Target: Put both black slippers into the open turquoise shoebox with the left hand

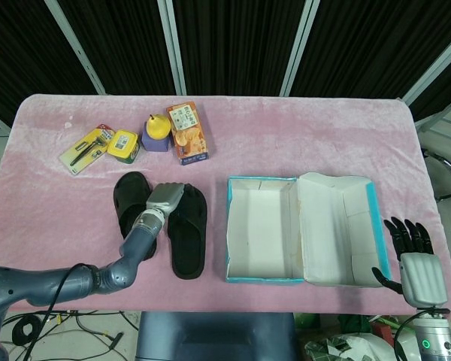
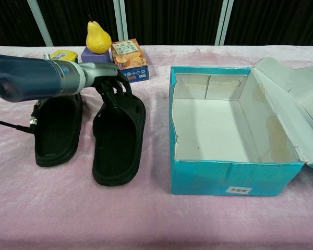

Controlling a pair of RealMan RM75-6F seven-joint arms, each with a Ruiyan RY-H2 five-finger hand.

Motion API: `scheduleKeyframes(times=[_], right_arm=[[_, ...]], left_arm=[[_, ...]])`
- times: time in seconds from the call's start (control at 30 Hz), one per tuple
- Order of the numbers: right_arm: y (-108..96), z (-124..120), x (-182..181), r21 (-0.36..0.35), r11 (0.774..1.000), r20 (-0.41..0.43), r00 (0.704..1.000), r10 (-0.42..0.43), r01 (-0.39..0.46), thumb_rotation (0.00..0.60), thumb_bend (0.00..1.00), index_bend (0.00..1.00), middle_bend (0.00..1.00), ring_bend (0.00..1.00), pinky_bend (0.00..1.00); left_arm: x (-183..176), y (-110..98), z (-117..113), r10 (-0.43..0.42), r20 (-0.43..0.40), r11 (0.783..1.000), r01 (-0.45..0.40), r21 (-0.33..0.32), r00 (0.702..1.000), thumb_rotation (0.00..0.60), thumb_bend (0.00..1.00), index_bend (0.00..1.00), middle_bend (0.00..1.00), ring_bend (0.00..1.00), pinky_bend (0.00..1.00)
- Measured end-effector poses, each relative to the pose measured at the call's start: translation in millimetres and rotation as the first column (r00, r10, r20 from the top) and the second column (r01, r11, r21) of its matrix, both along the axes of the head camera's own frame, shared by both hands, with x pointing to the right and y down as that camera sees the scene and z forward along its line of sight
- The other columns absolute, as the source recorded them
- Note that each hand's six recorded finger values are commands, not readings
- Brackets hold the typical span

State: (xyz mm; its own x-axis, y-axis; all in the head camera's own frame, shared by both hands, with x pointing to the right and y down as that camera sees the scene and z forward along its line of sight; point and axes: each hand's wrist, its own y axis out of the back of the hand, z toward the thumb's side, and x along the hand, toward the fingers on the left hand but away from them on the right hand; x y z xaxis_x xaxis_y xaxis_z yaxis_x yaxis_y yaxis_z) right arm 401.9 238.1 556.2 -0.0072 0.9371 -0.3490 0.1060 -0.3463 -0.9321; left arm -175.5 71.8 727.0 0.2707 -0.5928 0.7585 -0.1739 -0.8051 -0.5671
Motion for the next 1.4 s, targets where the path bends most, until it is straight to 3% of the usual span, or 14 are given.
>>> scheduleKeyframes(times=[0.17, 0.3, 0.43, 0.53, 0.77, 0.83, 0.93, 1.13, 1.4], right_arm=[[-1.5, -0.3, -2.0, 0.002, 1.000, 0.002, 1.000, -0.008, 0.008, 0.600, 0.11, 0.12, 0.06, 0.00, 0.04], [-1.8, -0.3, -3.8, 0.002, 1.000, 0.002, 1.000, -0.013, 0.013, 0.600, 0.11, 0.12, 0.06, 0.00, 0.04], [-1.5, -1.3, -4.2, 0.006, 1.000, 0.004, 1.000, -0.013, 0.013, 0.600, 0.11, 0.12, 0.06, 0.00, 0.04], [-0.4, -2.5, -2.7, 0.008, 1.000, 0.002, 1.000, -0.008, 0.008, 0.600, 0.11, 0.12, 0.06, 0.00, 0.04], [1.5, -4.7, 2.7, 0.011, 1.000, 0.001, 1.000, 0.006, -0.006, 0.600, 0.11, 0.12, 0.06, 0.00, 0.04], [1.8, -4.5, 3.8, 0.010, 1.000, 0.001, 1.000, 0.008, -0.008, 0.600, 0.11, 0.12, 0.06, 0.00, 0.04], [1.9, -4.1, 4.9, 0.009, 1.000, 0.001, 1.000, 0.010, -0.010, 0.600, 0.11, 0.12, 0.06, 0.00, 0.04], [2.1, -4.4, 7.2, 0.008, 1.000, 0.004, 1.000, 0.016, -0.016, 0.600, 0.11, 0.12, 0.06, 0.00, 0.04], [3.6, -6.0, 10.7, 0.005, 1.000, 0.013, 0.999, 0.029, -0.029, 0.600, 0.11, 0.12, 0.06, 0.00, 0.04]], left_arm=[[-19.0, -13.9, -23.6, -0.084, -0.141, 0.995, 0.091, 0.038, 0.986, 0.600, 0.09, 0.42, 0.49, 0.47, 0.54], [-24.3, -20.1, -41.5, -0.160, -0.282, 0.984, 0.174, 0.027, 0.946, 0.600, 0.09, 0.41, 0.49, 0.46, 0.54], [-19.6, -21.0, -57.2, -0.247, -0.443, 0.965, 0.258, -0.037, 0.862, 0.600, 0.09, 0.41, 0.49, 0.46, 0.54], [-5.3, -20.1, -69.5, -0.257, -0.547, 0.962, 0.268, -0.062, 0.796, 0.600, 0.09, 0.41, 0.49, 0.46, 0.54], [57.7, -11.4, -84.3, -0.228, -0.718, 0.959, 0.278, -0.050, 0.658, 0.600, 0.09, 0.40, 0.49, 0.46, 0.54], [73.8, -11.1, -84.6, -0.216, -0.738, 0.959, 0.282, -0.036, 0.639, 0.600, 0.09, 0.40, 0.49, 0.46, 0.54], [95.0, -13.0, -85.2, -0.187, -0.755, 0.960, 0.280, -0.005, 0.628, 0.600, 0.09, 0.40, 0.49, 0.46, 0.54], [124.2, -14.7, -80.5, -0.159, -0.756, 0.966, 0.260, 0.015, 0.635, 0.600, 0.09, 0.39, 0.49, 0.45, 0.52], [163.0, -11.0, -61.1, -0.141, -0.717, 0.982, 0.188, -0.014, 0.683, 0.600, 0.09, 0.36, 0.48, 0.45, 0.51]])
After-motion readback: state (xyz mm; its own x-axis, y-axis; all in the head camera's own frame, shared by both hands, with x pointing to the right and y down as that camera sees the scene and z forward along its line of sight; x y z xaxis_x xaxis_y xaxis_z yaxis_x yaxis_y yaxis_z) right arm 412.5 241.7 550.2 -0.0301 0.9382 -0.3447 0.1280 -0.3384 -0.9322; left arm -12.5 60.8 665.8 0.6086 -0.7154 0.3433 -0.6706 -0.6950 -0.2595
